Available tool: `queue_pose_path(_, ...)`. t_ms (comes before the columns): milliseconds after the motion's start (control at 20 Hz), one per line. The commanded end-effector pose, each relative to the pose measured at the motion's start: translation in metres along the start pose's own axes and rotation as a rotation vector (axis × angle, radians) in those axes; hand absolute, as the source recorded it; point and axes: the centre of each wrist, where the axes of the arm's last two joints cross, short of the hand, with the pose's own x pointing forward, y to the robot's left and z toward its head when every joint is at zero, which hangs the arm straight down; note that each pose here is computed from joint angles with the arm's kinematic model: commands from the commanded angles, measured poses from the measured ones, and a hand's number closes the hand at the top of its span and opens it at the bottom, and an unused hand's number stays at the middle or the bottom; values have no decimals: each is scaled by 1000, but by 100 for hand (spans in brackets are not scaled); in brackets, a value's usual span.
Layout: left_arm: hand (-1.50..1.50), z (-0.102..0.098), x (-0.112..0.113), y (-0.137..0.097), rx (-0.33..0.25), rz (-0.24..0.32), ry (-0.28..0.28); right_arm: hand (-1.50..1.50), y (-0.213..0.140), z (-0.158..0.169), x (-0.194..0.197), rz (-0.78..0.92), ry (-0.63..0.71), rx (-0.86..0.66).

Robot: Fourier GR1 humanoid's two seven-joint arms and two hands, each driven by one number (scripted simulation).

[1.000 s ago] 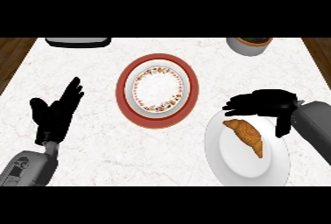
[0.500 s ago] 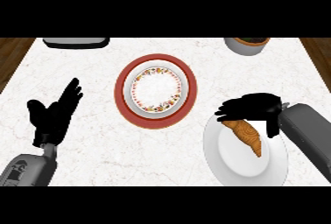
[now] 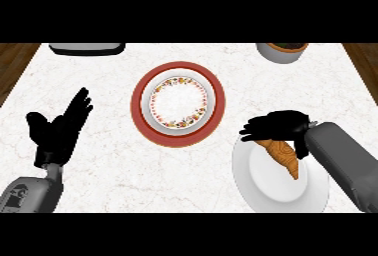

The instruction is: Pick the croissant from the plate and place it in the plate

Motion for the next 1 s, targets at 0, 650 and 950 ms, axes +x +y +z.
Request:
queue_pose_path(0,0,-1,2,10,-4,12,2,-150,10,2,0,58,-27,43)
queue_pose_path(650,0,6,-19,-5,8,1,14,150,5,-14,11,49,-146,57)
queue_pose_path(950,0,3,-8,-5,9,-8,19,150,-1,-138,90,-143,-80,-190)
